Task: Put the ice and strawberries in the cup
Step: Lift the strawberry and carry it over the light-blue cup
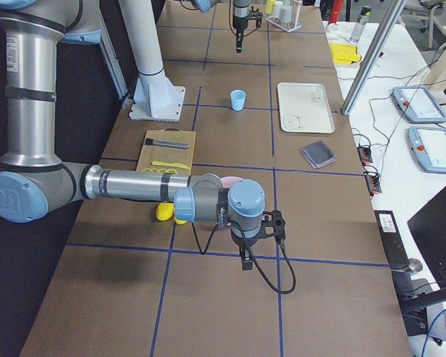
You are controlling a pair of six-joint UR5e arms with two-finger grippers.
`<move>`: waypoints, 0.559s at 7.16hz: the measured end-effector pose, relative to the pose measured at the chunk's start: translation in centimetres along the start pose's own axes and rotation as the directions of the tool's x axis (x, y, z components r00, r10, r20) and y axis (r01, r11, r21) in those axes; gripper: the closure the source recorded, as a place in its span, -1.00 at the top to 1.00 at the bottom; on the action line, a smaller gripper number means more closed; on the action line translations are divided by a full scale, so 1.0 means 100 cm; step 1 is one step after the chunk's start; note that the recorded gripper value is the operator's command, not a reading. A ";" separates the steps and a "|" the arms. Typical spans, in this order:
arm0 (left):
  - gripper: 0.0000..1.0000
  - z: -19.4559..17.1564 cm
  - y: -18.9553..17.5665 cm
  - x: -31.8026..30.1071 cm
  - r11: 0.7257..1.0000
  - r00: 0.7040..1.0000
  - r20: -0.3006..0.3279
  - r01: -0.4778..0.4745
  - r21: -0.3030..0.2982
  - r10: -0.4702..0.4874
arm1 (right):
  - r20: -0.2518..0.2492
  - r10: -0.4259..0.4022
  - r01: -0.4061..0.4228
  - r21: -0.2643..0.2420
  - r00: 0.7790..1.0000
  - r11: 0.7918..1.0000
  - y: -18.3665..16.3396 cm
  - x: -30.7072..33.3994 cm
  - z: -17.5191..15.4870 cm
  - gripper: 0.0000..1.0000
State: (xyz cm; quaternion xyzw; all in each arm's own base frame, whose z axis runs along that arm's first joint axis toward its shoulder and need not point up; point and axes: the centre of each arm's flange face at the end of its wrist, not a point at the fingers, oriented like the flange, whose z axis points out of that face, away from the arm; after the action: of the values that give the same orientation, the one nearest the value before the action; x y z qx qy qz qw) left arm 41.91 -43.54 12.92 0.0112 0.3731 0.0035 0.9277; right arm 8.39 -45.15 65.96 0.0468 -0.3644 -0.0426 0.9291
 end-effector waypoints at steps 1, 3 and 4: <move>-1.00 0.016 -0.013 0.036 1.000 1.000 -0.013 0.027 0.008 -0.027 | 0.000 0.000 0.000 0.000 1.000 1.000 0.000 0.000 0.000 0.98; -0.98 0.049 -0.016 0.097 0.998 0.997 -0.029 0.066 0.021 -0.065 | 0.000 0.000 0.000 0.000 1.000 1.000 0.000 0.000 0.000 0.98; -0.93 0.057 -0.018 0.122 0.996 0.996 -0.028 0.082 0.018 -0.081 | 0.000 0.000 0.000 0.000 1.000 1.000 0.000 0.000 0.000 0.98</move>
State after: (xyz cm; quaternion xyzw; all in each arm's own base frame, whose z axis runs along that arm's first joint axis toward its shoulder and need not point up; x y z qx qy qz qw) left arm 54.66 -45.27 8.50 0.0046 0.3859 -0.0378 0.9218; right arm 8.39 -45.19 65.92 0.0470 -0.3644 -0.0427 0.9291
